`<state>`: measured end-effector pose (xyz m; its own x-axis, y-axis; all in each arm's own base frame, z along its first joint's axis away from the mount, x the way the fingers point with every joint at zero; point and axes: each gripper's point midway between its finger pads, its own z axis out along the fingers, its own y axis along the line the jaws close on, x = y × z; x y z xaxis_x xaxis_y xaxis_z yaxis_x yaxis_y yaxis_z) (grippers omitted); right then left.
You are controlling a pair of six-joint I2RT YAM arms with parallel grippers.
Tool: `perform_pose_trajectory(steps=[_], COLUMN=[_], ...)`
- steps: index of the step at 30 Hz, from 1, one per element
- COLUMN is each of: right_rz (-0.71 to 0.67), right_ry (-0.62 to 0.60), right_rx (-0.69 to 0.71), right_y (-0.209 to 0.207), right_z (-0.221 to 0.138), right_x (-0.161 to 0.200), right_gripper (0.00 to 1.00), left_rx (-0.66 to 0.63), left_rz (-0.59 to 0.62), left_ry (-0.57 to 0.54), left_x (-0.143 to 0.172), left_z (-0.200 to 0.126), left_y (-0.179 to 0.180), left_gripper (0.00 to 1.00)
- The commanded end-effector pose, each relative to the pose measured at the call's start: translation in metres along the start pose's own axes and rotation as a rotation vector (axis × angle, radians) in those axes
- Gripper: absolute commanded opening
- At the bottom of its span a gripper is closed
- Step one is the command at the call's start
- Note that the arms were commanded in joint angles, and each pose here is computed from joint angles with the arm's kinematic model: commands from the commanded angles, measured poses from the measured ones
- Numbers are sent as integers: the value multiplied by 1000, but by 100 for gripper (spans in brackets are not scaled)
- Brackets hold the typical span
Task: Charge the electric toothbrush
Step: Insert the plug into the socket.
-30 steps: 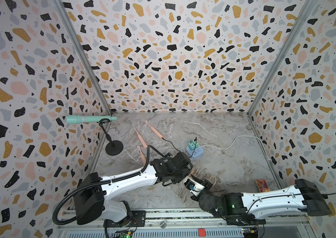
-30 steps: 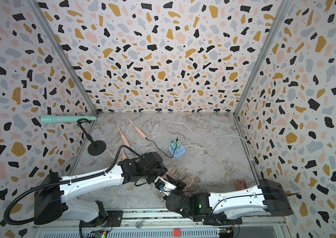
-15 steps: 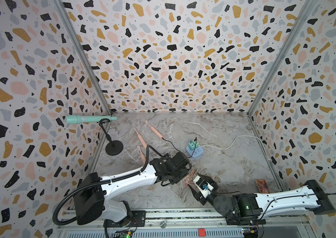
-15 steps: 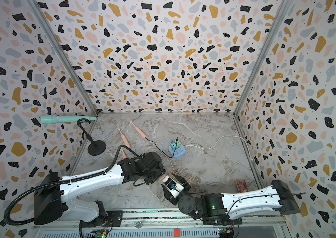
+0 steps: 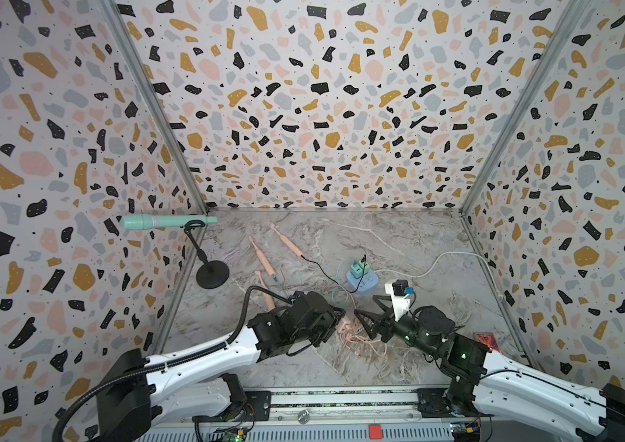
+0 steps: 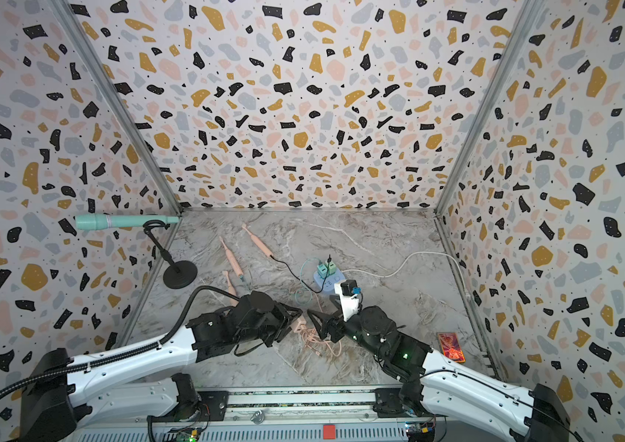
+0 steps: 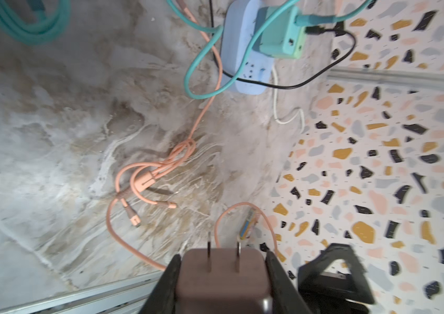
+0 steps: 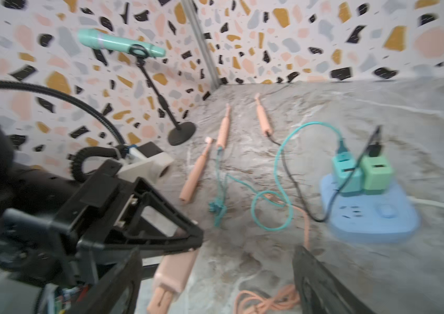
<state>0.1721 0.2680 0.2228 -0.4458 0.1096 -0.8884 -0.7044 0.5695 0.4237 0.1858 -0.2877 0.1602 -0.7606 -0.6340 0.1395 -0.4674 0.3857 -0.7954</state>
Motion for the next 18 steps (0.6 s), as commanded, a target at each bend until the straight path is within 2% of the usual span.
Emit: perform_pose_trajectory(steps=[1,4,7,12,18], right_rz=[46,-4,15,37,52], right_ry=[-34,-27,2,-11,-39], right_rx=[-163,-149,-96,-45,10], right_y=[38,49,41,37,30], right_z=[3,11,24,33,36], right_x=[-5,0,9,8,0], right_gripper=[87,87,83,63,49], left_rx=[188,203,208,201,188], left_rz=[-89,-96,-96,-91,-87], left_ry=[-18,-25,-18,-28,-28], left_x=[-5,-6,-5,-7,-6], left_z=[-11,-14,-14,-14,-12], left_y=[-36,-39,-41,-39,-35], left_gripper=[0,0,0,0,0])
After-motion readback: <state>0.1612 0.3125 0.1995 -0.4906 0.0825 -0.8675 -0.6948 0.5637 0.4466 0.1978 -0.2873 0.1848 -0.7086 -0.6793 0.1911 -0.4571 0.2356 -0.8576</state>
